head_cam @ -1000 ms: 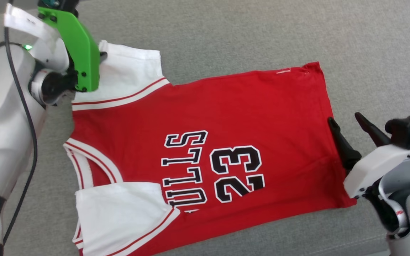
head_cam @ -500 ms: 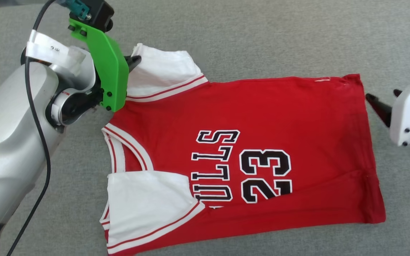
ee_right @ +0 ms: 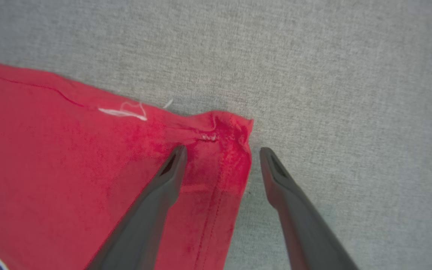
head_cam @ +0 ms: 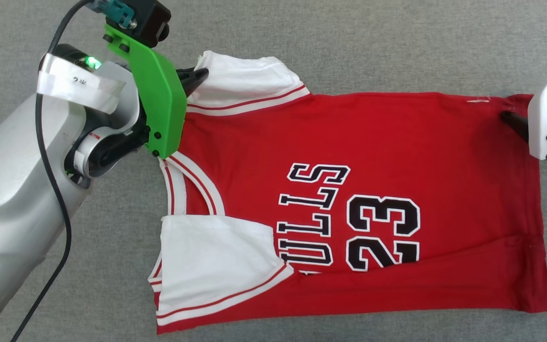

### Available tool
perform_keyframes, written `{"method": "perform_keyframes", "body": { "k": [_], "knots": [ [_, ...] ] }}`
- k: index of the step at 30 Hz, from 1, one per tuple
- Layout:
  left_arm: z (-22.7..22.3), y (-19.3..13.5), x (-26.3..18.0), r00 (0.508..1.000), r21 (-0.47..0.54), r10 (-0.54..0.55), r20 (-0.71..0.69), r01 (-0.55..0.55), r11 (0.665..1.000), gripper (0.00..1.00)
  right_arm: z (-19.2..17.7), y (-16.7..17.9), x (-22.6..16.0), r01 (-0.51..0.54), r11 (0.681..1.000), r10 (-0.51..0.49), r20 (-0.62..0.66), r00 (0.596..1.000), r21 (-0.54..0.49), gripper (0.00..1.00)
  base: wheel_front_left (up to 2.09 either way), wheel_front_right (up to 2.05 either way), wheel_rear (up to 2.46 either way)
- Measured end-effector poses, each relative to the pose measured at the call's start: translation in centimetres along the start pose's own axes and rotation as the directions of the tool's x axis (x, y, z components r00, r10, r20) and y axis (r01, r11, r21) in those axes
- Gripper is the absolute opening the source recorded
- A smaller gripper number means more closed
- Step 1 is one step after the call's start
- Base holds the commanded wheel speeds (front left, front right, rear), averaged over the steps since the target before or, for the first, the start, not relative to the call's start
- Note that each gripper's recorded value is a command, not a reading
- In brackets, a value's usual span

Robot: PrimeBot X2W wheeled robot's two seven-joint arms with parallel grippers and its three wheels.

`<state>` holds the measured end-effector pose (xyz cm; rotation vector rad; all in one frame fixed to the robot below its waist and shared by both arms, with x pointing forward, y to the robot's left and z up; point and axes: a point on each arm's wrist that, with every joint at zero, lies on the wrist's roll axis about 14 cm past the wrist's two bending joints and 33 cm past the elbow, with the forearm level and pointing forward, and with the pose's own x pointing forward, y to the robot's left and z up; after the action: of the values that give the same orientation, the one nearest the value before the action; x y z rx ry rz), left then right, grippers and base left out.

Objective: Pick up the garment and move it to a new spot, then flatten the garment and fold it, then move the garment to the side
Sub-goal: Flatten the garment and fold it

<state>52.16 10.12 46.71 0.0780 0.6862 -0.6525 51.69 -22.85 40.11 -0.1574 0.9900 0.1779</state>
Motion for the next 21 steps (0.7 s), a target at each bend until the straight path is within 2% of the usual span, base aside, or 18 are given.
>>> {"method": "perform_keyframes", "body": {
  "k": [11,12,13,14,21],
  "knots": [
    [-1.3,1.3,0.3,1.0,-0.01,0.022,-0.003,-0.023,1.0,0.0,-0.8,1.7,3.1,-0.046,0.995,0.04,-0.072,0.997,-0.085,1.0,0.0,0.0,0.0],
    [-1.5,1.6,0.3,1.0,-0.013,0.028,-0.008,-0.028,1.0,0.0,-1.0,1.8,3.2,-0.052,0.995,0.045,-0.081,0.996,-0.086,0.77,0.0,0.0,0.0],
    [-1.6,1.7,0.3,0.999,-0.015,0.031,-0.011,-0.032,0.999,0.0,-1.1,1.8,3.3,-0.055,0.995,0.047,-0.088,0.995,-0.089,0.46,0.0,0.0,0.0],
    [-1.6,1.8,0.3,0.999,-0.016,0.034,-0.009,-0.035,0.999,0.0,-1.2,1.9,3.3,-0.058,0.994,0.05,-0.092,0.995,-0.093,0.0,0.0,0.0,0.0],
    [-1.9,2.7,-0.3,0.998,-0.035,0.07,0.004,-0.07,0.997,0.0,-0.5,2.3,2.9,-0.077,0.995,0.077,-0.002,0.997,-0.067,0.0,0.0,0.0,0.0]
  ]
}}
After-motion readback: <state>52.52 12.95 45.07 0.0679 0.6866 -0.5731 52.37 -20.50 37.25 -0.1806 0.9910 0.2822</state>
